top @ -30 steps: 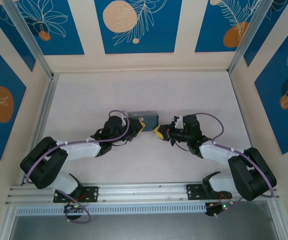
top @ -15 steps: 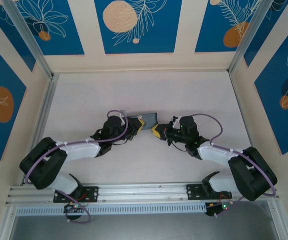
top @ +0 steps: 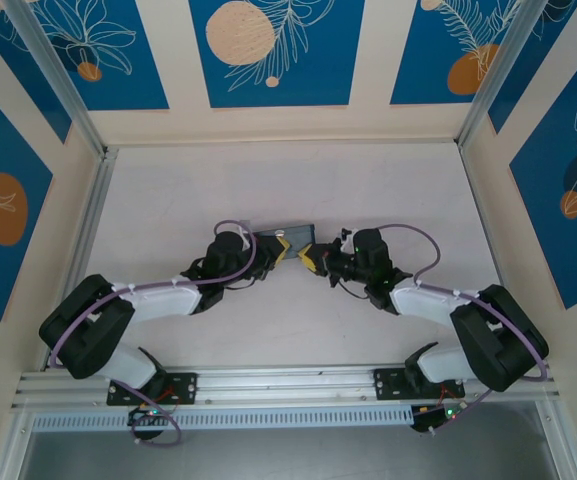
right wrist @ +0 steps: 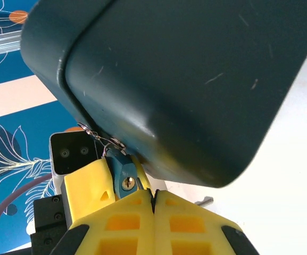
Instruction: Unlock a padlock with a key
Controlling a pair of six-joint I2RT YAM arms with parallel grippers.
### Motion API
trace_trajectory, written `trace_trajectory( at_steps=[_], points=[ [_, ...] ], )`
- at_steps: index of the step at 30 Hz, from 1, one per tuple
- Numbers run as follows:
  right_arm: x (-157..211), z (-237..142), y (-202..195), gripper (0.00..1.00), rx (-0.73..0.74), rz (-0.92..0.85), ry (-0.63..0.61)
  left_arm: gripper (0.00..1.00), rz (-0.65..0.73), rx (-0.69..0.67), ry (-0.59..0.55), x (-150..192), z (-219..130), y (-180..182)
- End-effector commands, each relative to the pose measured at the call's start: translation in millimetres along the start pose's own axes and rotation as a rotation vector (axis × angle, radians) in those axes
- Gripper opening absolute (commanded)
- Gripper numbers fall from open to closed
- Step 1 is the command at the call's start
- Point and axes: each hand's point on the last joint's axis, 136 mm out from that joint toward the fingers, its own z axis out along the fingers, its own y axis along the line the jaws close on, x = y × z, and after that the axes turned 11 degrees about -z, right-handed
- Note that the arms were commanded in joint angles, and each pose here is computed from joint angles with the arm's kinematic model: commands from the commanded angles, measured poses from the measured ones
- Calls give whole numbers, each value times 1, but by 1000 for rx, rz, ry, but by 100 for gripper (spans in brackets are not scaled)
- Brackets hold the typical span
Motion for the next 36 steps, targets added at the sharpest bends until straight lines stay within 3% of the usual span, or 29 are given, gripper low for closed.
trace_trajectory(
  at_steps=[1,36],
  points=[
    [-4,5,15,0,-35,-12,-13,0,5,87,-12,-2,-7,-23],
    [-9,4,25,0,-50,-19,-18,0,18,70,-18,-3,-7,-17]
  ],
)
